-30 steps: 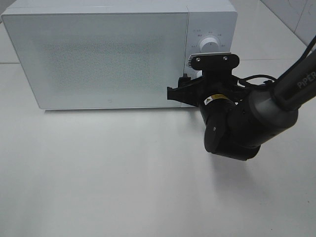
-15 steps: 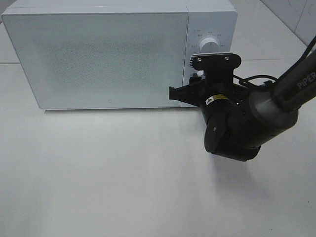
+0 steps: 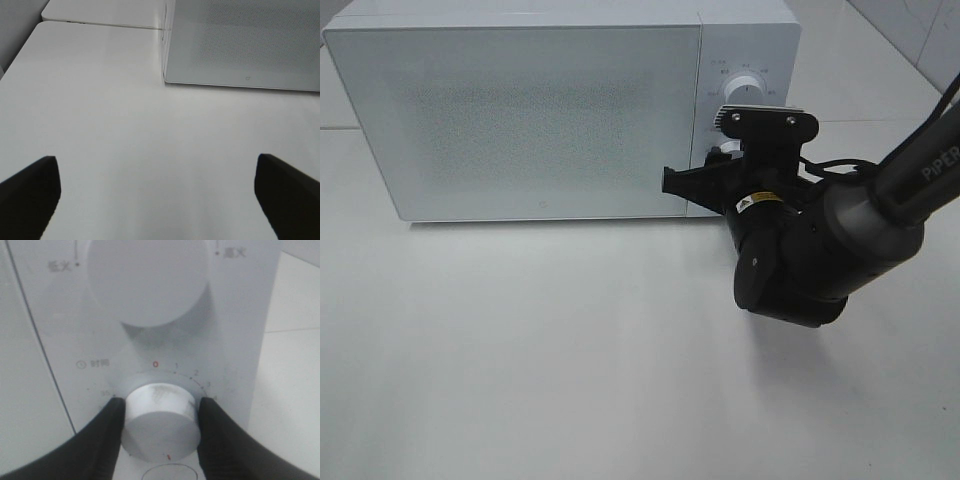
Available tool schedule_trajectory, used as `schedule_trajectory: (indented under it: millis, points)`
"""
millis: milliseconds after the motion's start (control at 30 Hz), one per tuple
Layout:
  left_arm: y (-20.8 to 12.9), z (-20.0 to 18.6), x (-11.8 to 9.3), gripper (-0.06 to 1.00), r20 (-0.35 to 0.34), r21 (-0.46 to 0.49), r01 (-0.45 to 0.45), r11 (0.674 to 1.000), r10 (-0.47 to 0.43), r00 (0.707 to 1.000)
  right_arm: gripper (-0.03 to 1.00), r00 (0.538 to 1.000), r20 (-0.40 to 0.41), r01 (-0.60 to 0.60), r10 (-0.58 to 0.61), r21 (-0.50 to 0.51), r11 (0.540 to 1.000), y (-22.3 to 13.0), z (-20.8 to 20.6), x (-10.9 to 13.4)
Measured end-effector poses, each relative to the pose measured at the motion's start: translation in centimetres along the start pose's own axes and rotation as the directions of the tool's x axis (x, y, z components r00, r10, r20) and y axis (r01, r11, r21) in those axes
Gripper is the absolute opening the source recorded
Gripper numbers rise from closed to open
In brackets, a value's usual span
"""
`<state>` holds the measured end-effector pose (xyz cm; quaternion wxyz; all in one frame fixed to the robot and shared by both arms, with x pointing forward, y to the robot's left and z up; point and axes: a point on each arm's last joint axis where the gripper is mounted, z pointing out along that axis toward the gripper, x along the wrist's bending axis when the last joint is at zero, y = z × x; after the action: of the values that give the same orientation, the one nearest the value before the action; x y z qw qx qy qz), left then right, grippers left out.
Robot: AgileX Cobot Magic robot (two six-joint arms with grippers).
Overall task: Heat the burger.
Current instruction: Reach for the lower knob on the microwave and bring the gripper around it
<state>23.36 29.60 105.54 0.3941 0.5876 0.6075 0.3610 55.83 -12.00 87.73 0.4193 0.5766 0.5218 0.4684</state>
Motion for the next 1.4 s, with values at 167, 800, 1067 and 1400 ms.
schedule_trajectory:
  millis: [167,800,1067,1400]
  points:
    - [0.0,0.0,0.0,0.97,0.0,0.0,0.0,1.0,0.0,1.0,0.42,0.971,-0.009,-0.241,0.241,-0.001,0.971,-0.03,-0.08,0.0]
    - [0.0,0.0,0.0,0.97,0.0,0.0,0.0,1.0,0.0,1.0,0.43,0.668,-0.067,-0.74,0.741,0.049,0.671,-0.43,-0.14,-0.08]
    - [0.0,0.0,0.0,0.97,0.0,0.0,0.0,1.0,0.0,1.0,0.43,0.474,-0.057,-0.876,0.879,0.071,0.477,-0.48,-0.2,-0.08]
    - [0.0,0.0,0.0,0.97,0.0,0.0,0.0,1.0,0.0,1.0,0.43,0.224,-0.039,-0.97,0.974,0.083,0.227,-0.45,-0.2,-0.08]
